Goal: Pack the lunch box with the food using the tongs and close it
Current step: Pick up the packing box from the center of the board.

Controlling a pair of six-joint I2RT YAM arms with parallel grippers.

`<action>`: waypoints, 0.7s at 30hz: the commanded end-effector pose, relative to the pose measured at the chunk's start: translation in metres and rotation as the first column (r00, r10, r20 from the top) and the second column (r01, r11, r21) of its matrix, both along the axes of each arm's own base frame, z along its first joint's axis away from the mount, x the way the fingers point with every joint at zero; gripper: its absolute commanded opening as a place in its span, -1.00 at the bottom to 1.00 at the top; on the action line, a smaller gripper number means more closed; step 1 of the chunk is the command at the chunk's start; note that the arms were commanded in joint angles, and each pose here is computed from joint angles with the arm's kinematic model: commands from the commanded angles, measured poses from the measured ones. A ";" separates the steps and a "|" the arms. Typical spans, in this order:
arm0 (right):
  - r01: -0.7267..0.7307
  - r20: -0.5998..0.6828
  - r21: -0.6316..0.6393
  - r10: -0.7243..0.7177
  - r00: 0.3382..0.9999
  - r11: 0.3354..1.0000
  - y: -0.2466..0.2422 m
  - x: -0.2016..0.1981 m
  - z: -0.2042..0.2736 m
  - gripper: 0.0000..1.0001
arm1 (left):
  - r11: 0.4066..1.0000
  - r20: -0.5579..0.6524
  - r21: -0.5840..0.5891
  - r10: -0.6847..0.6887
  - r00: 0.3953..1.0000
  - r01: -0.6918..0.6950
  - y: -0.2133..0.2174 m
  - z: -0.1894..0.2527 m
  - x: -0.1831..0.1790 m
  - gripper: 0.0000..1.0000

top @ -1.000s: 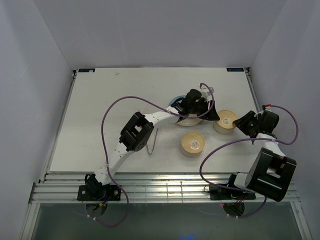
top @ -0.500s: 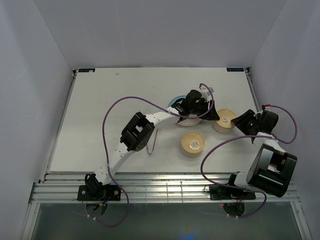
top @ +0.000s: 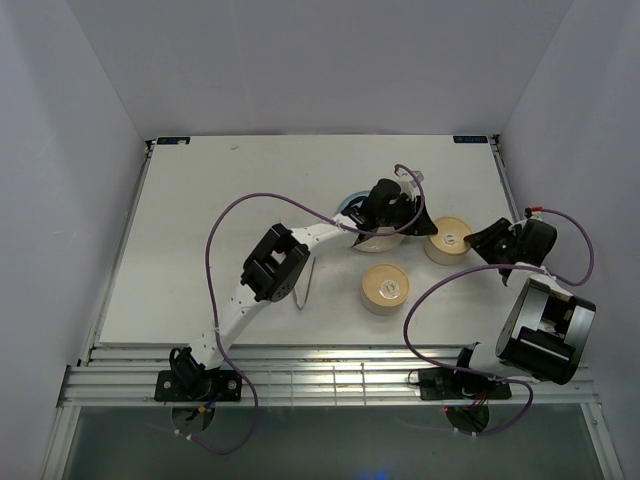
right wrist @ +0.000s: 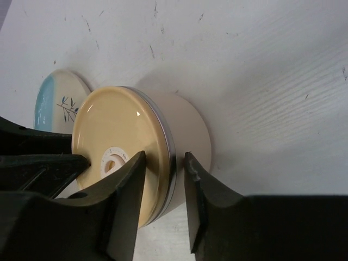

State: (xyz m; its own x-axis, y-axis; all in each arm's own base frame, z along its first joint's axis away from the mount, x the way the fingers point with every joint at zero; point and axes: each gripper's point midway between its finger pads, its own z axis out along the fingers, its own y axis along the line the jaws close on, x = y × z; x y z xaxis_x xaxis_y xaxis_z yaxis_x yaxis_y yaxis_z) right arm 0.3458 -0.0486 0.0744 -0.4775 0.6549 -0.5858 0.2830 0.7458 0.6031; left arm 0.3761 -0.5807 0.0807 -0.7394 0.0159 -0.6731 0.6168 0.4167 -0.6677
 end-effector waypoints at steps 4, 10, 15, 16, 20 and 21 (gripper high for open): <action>-0.057 0.059 -0.007 0.058 0.997 0.998 0.005 0.009 0.008 -0.51 | 0.995 -0.010 -0.077 -0.068 0.998 0.067 -0.009 0.019 -0.005 -0.27; -0.123 0.073 -0.008 0.123 0.990 0.992 0.022 0.008 0.016 -0.84 | 0.994 -0.010 -0.071 -0.087 0.996 0.086 0.001 0.030 -0.016 -0.69; -0.168 0.058 -0.042 0.170 0.984 0.985 0.040 0.008 0.022 -0.84 | 0.992 -0.021 -0.077 -0.100 0.995 0.098 0.007 0.044 -0.025 -1.00; -0.171 0.062 -0.040 0.173 0.983 0.984 0.041 0.007 0.024 -0.84 | 0.992 -0.019 -0.084 -0.100 0.995 0.098 0.008 0.052 -0.026 -1.00; -0.186 0.075 -0.046 0.189 0.979 0.981 0.048 0.004 0.032 -0.85 | 0.993 -0.036 -0.077 -0.093 0.995 0.090 0.014 0.057 -0.031 -1.00; -0.188 0.075 -0.047 0.191 0.979 0.981 0.049 0.003 0.033 -0.85 | 0.993 -0.041 -0.073 -0.091 0.995 0.088 0.015 0.056 -0.031 -1.00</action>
